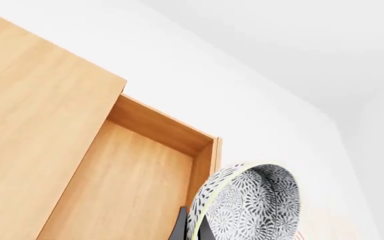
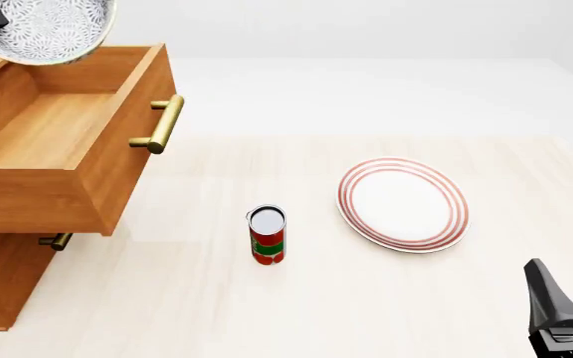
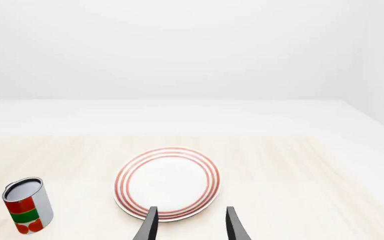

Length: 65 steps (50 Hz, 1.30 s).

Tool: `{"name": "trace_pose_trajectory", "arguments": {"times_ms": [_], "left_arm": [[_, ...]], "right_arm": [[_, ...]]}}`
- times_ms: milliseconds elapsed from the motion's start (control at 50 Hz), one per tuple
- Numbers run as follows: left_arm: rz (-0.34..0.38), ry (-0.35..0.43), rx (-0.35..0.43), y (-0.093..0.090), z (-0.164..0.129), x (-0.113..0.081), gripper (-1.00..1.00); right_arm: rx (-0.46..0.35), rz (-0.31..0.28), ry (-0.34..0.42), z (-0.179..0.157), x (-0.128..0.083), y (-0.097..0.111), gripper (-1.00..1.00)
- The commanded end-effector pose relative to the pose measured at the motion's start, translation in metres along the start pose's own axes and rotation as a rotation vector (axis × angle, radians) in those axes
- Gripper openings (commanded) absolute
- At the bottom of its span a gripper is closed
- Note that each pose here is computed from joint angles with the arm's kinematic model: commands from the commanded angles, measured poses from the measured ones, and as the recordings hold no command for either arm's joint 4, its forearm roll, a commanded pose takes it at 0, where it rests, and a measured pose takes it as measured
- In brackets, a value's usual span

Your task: Put the bowl in the top drawer of the cabinet.

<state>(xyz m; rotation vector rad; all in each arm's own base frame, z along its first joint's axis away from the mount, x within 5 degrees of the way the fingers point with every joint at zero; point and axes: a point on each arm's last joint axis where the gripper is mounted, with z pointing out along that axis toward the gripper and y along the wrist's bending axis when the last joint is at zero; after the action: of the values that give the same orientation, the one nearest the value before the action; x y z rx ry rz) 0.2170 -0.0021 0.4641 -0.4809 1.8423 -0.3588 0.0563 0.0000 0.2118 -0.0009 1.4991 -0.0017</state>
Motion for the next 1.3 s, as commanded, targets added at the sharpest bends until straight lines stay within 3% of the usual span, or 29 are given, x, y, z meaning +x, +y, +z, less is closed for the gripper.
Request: {"name": "trace_pose_trajectory", "arguments": {"times_ms": [20,660,1300], "left_arm": [[-0.002,-0.006,-0.020,0.002,0.000,-0.006,-1.00],[0.009,0.021,-0.077,0.008,0.010,-0.014,-1.00],[0.013,0.069,-0.124,0.019,0.026,-0.008,-1.00]], "right_arm": [[0.000,0.000,0.000,0.000,0.000,0.000,1.00],[0.000,0.000,0.000,0.000,0.000,0.000,1.00],[0.000,0.000,0.000,0.000,0.000,0.000,1.00]]}}
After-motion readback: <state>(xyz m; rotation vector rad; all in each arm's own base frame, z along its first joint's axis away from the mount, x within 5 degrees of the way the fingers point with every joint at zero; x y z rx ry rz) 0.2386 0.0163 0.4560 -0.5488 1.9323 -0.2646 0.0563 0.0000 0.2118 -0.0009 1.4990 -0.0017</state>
